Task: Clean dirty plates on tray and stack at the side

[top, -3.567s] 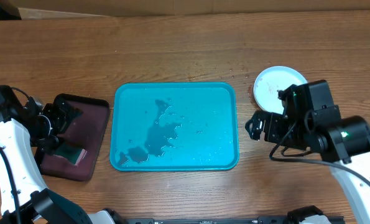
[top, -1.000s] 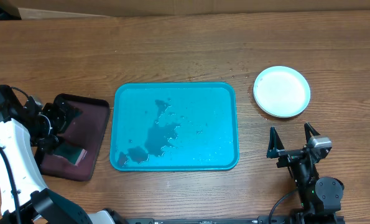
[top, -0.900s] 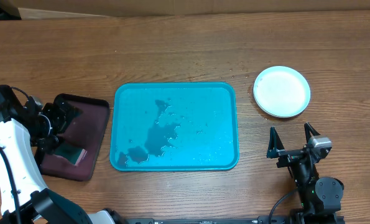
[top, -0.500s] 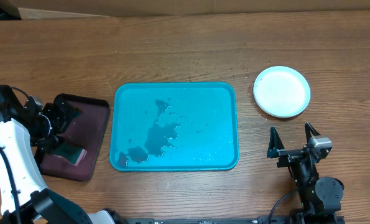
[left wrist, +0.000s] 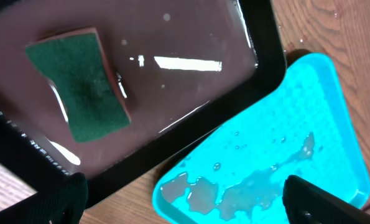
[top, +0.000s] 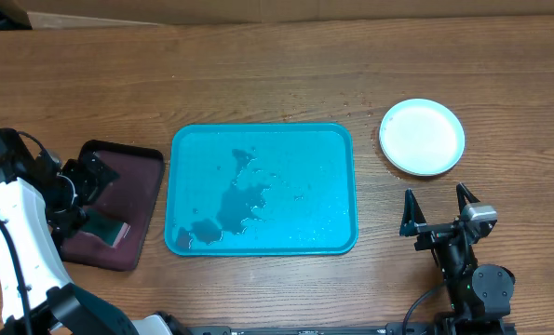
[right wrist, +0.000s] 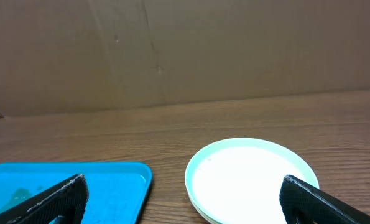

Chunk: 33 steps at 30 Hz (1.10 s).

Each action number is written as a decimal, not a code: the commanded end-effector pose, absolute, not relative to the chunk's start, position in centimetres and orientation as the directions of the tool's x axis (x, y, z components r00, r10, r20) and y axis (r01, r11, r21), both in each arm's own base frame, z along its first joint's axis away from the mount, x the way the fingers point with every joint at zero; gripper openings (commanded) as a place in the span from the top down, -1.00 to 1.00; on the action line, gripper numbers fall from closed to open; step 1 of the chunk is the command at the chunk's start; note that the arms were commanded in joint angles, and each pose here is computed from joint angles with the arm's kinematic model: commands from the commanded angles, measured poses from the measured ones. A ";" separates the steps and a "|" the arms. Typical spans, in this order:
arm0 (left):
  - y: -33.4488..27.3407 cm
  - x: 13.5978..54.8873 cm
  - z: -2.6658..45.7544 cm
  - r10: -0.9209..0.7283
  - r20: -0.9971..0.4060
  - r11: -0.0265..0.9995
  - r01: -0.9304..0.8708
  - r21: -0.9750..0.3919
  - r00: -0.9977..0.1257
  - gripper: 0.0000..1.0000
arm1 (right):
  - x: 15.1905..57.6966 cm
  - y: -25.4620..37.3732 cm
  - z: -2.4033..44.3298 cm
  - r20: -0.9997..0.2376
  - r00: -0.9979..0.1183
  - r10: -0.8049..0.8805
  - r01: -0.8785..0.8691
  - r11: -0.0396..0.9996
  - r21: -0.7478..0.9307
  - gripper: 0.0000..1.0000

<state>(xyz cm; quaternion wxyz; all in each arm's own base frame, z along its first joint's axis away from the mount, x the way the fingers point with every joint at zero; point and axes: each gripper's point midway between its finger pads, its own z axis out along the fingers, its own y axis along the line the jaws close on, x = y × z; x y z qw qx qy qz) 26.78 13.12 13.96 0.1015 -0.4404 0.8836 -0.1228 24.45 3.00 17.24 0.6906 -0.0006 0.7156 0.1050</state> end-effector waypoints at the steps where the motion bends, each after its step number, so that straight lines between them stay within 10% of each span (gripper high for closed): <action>1: 12.0 26.0 15.4 -0.756 -0.146 0.650 -0.708 -0.275 -0.638 -1.00 | 24.5 2.8 17.1 -0.989 -0.041 0.141 -0.137 0.980 0.146 -1.00; 14: 0.5 27.1 17.8 -0.267 -0.657 0.959 -0.127 -0.253 -0.705 -1.00 | 24.5 2.8 17.1 -0.989 -0.041 0.141 -0.137 0.980 0.146 -1.00; 33: -2.0 24.6 15.6 -0.140 -0.863 0.979 0.061 -0.193 -0.485 -1.00 | 24.5 2.8 17.1 -0.989 -0.041 0.141 -0.137 0.980 0.146 -1.00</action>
